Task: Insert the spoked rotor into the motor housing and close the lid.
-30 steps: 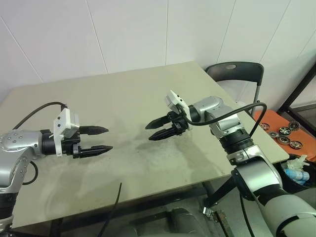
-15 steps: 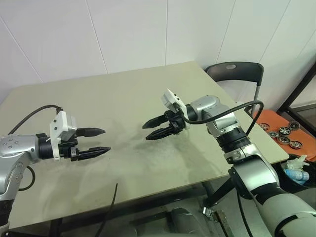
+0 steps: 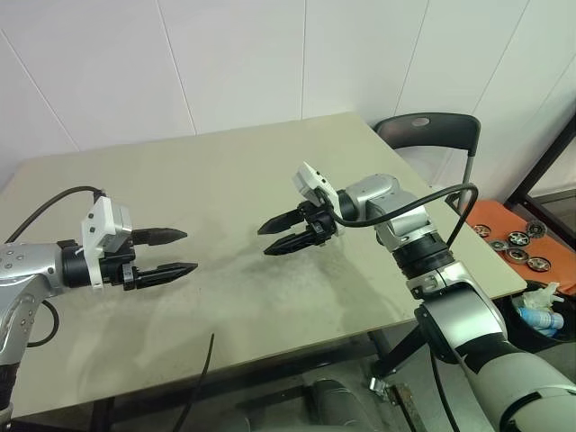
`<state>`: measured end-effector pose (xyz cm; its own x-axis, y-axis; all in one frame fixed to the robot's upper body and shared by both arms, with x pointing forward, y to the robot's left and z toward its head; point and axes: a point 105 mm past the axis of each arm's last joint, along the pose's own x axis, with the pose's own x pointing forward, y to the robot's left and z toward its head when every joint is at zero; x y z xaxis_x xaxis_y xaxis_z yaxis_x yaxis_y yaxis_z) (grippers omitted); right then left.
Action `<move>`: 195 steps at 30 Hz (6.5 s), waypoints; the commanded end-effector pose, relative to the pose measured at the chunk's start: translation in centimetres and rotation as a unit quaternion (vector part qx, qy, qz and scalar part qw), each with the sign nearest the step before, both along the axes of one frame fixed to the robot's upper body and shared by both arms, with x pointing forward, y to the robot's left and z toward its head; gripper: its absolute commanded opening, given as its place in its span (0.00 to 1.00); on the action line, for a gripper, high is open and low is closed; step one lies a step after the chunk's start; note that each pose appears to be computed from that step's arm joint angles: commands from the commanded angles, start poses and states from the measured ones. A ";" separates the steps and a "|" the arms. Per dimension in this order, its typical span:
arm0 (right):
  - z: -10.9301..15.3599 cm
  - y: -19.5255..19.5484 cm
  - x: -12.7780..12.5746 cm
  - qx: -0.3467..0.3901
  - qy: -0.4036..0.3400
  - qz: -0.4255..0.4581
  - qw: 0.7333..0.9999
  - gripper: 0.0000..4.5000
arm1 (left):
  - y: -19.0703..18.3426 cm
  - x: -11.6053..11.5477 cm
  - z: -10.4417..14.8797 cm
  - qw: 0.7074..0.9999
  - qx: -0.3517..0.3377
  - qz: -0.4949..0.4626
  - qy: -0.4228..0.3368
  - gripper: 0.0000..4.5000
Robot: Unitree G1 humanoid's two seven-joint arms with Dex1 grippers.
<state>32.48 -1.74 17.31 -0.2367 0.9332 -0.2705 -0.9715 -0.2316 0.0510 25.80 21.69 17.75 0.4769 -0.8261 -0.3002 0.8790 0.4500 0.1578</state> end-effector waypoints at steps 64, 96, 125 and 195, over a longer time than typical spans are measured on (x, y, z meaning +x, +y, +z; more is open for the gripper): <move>1.6 1.1 0.3 0.019 -0.013 -0.004 1.000 0.50 | 0.1 -0.6 1.2 0.996 -0.040 0.063 -0.043 0.76; 0.7 1.3 0.1 0.027 -0.001 -0.008 1.000 0.50 | 0.1 -1.0 1.3 0.997 -0.034 0.057 -0.029 0.76; 1.1 0.8 -0.1 0.025 -0.004 -0.019 1.000 0.50 | -0.6 -0.4 0.6 0.997 -0.050 0.045 -0.026 0.76; -7.1 -0.4 5.3 0.103 0.057 -0.446 0.887 0.50 | 4.1 3.7 -8.2 0.817 -0.265 0.510 -0.049 0.76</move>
<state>37.28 -2.90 7.96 0.6044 0.7805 -0.1598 -0.7480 0.6250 0.2235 29.26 24.90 8.75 0.9991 -0.0368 0.0224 0.0412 0.9692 -0.2430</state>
